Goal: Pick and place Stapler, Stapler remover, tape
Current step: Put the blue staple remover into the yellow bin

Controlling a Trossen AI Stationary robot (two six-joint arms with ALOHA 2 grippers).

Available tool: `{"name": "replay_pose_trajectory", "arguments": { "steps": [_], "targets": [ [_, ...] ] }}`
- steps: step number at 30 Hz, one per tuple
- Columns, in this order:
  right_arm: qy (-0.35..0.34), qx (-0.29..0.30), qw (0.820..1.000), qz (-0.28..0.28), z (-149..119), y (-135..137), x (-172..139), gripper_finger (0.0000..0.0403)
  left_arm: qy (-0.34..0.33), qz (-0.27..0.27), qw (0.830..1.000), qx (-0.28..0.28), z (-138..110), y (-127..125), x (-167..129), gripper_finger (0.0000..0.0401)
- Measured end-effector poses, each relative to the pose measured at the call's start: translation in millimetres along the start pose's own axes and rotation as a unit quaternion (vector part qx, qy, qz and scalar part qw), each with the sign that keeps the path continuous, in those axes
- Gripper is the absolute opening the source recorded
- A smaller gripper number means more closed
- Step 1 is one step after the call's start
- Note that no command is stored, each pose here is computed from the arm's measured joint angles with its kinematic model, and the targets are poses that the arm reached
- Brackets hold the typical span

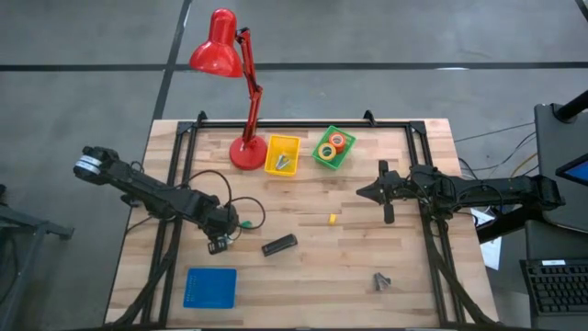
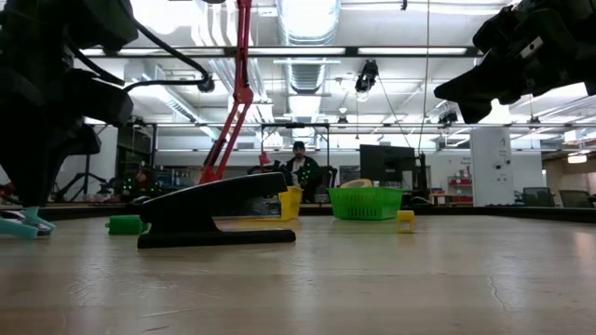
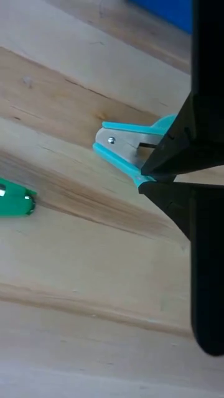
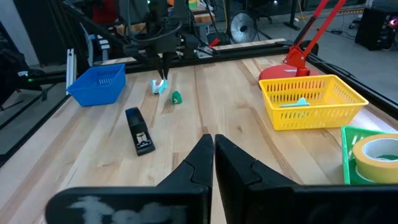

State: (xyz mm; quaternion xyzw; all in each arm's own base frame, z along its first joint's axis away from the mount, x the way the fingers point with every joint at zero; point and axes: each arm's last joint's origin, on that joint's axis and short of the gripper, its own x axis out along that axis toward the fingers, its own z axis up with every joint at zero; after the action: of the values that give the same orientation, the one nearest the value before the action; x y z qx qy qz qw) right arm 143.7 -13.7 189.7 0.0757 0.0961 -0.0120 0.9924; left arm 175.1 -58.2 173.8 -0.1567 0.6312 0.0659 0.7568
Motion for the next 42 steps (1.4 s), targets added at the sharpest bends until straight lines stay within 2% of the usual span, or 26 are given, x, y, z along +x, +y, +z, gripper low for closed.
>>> {"name": "replay_pose_trajectory", "arguments": {
  "steps": [7,15,23,28,34,39,42],
  "targets": [
    [0.000,0.000,1.000,0.000,0.0,0.0,0.0,0.0013,-0.013,-0.004,1.000,-0.002,2.1,-1.3,0.0,0.0028],
    [0.000,0.000,1.000,0.000,0.0,0.0,0.0,0.0013,-0.015,0.012,0.999,-0.026,-2.4,3.5,7.6,0.0052],
    [0.000,0.000,1.000,0.000,0.0,0.0,0.0,0.0013,-0.023,-0.014,0.998,-0.052,-3.9,3.9,14.8,0.0069],
    [0.000,0.000,1.000,0.000,0.0,0.0,0.0,0.0013,-0.040,-0.030,0.997,-0.051,-0.6,1.3,15.0,0.0056],
    [0.000,0.000,1.000,0.000,0.0,0.0,0.0,0.0013,-0.028,-0.051,0.997,-0.049,-0.8,-0.3,15.0,0.0013],
    [0.000,0.000,1.000,0.000,0.0,0.0,0.0,0.0013,-0.034,-0.048,0.997,-0.051,-0.1,-0.4,14.8,0.0010],
    [0.000,0.000,1.000,0.000,0.0,0.0,0.0,0.0013,-0.060,-0.025,0.997,-0.046,3.5,-0.5,11.9,0.0007]
  ]
}}
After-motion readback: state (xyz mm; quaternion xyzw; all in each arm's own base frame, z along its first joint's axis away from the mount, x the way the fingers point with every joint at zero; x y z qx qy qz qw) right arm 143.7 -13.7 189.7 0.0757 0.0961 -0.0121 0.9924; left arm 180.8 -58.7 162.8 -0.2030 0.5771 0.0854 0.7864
